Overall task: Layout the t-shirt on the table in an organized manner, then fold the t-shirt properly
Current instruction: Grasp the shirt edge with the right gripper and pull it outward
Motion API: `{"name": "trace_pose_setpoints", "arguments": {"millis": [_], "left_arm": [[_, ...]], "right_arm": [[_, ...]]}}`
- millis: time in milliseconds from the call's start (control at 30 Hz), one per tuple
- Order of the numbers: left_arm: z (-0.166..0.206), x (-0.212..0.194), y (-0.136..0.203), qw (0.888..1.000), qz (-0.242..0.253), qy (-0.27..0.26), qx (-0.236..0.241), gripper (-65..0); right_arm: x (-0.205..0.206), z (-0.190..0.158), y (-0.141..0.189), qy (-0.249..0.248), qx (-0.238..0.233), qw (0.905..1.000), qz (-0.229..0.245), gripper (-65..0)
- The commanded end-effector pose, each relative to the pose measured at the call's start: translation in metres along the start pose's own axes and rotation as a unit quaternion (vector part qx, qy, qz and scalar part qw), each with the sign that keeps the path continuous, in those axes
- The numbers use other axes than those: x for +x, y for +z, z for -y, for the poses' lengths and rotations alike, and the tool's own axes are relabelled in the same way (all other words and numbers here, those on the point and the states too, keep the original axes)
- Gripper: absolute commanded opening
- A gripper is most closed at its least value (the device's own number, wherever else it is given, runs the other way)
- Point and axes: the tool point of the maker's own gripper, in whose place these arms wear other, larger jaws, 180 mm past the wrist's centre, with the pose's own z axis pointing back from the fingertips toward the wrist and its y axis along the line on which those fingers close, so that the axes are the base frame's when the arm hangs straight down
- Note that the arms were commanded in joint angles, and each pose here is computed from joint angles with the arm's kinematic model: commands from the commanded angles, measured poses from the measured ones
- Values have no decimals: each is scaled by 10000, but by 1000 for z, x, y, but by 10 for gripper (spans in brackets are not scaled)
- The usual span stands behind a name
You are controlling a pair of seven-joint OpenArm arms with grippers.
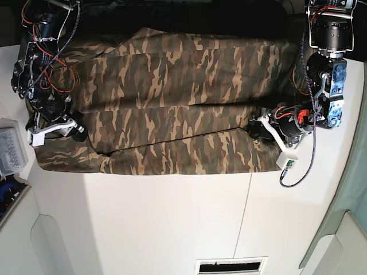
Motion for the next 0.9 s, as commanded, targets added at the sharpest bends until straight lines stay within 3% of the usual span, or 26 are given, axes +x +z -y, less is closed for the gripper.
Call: {"name": "trace_pose_setpoints", "arguments": {"millis": [0, 133, 267, 333, 433, 467, 633, 733, 867], "left_arm": [[-2, 21, 5, 9995, 299, -83, -20, -329], [-6, 29, 6, 9987, 505, 39, 102, -330], [-6, 34, 6, 9977, 661, 53, 101, -376], [-6, 36, 6, 9974, 705, 92, 126, -455], [-7, 41, 7, 9962, 850, 109, 147, -627], [-7, 43, 7, 9957, 910, 106, 150, -650], [-6, 51, 9, 9942, 1066, 31, 115, -650], [6, 56, 11, 9938, 1071, -253, -148, -650], [11, 72, 22, 9907, 1260, -487, -153, -650]], "right_arm": [[20, -5, 1, 71, 99, 9995, 290, -428], [21, -6, 0, 104, 213, 9987, 443, -650], [18, -14, -1, 252, 442, 9979, 409, -650], [18, -14, -1, 259, 448, 9978, 411, -650], [18, -14, -1, 260, 449, 9978, 409, -650], [18, -14, -1, 260, 449, 9978, 409, -650], [19, -14, 0, 264, 450, 9978, 417, -650], [24, -15, 2, 268, 476, 9973, 483, -650], [41, -25, 9, 409, 653, 9944, 721, -650]]}}
